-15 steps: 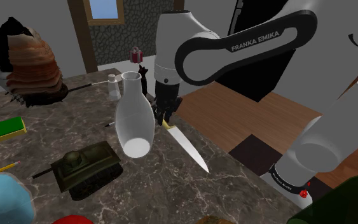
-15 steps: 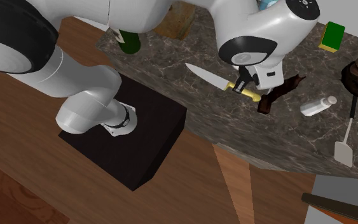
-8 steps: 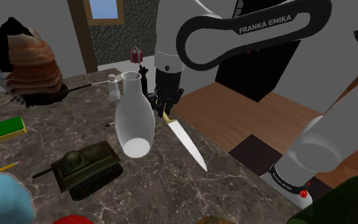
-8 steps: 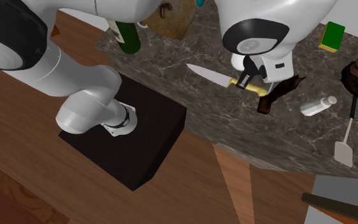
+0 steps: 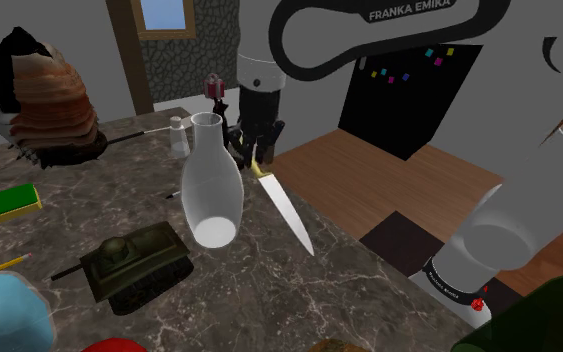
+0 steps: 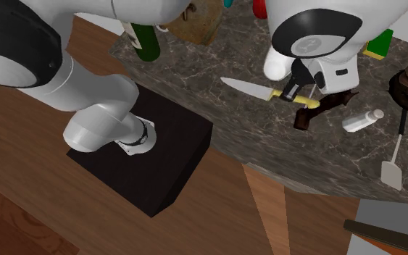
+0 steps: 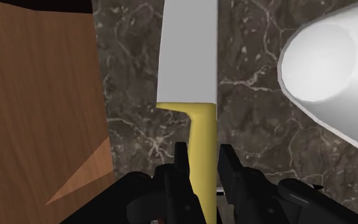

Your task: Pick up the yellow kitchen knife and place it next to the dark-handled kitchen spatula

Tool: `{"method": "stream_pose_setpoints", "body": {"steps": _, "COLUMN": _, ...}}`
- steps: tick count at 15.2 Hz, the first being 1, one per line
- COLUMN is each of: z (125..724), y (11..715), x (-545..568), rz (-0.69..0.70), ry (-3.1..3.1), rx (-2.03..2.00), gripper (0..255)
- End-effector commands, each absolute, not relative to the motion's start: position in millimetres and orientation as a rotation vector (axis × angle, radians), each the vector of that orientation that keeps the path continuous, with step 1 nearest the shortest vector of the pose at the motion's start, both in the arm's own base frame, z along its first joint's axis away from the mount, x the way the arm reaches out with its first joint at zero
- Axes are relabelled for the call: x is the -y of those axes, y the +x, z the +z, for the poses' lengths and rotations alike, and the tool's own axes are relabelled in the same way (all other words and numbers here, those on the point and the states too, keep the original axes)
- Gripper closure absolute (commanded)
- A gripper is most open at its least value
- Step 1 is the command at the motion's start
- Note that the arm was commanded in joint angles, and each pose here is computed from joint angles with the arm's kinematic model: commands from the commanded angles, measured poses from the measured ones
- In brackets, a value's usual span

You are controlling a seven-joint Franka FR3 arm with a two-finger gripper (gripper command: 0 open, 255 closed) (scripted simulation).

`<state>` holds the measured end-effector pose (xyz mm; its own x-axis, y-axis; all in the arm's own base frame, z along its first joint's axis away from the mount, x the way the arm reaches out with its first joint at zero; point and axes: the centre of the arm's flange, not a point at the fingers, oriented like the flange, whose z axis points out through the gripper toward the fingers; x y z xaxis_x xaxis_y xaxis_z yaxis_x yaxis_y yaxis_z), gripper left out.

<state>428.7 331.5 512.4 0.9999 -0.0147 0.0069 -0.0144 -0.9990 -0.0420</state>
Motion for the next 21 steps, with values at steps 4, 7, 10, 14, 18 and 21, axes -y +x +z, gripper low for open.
{"method": "stream_pose_setpoints", "body": {"steps": 4, "z": 513, "y": 495, "x": -319, "rz": -0.012, "ry": -3.1, "rx": -0.023, "gripper": 255}}
{"method": "stream_pose_setpoints", "body": {"steps": 7, "z": 513, "y": 534, "x": -313, "rz": -0.012, "ry": -3.1, "rx": -0.023, "gripper": 255}}
{"method": "stream_pose_setpoints", "body": {"steps": 10, "z": 513, "y": 573, "x": -306, "rz": -0.012, "ry": -3.1, "rx": -0.023, "gripper": 255}}
{"method": "stream_pose_setpoints", "body": {"steps": 14, "z": 513, "y": 619, "x": -299, "rz": -0.012, "ry": -3.1, "rx": -0.023, "gripper": 255}}
{"method": "stream_pose_setpoints", "body": {"steps": 18, "z": 492, "y": 619, "x": -299, "rz": -0.012, "ry": -3.1, "rx": -0.023, "gripper": 255}}
{"method": "stream_pose_setpoints", "body": {"steps": 21, "z": 476, "y": 619, "x": -299, "rz": -0.012, "ry": -3.1, "rx": -0.023, "gripper": 255}}
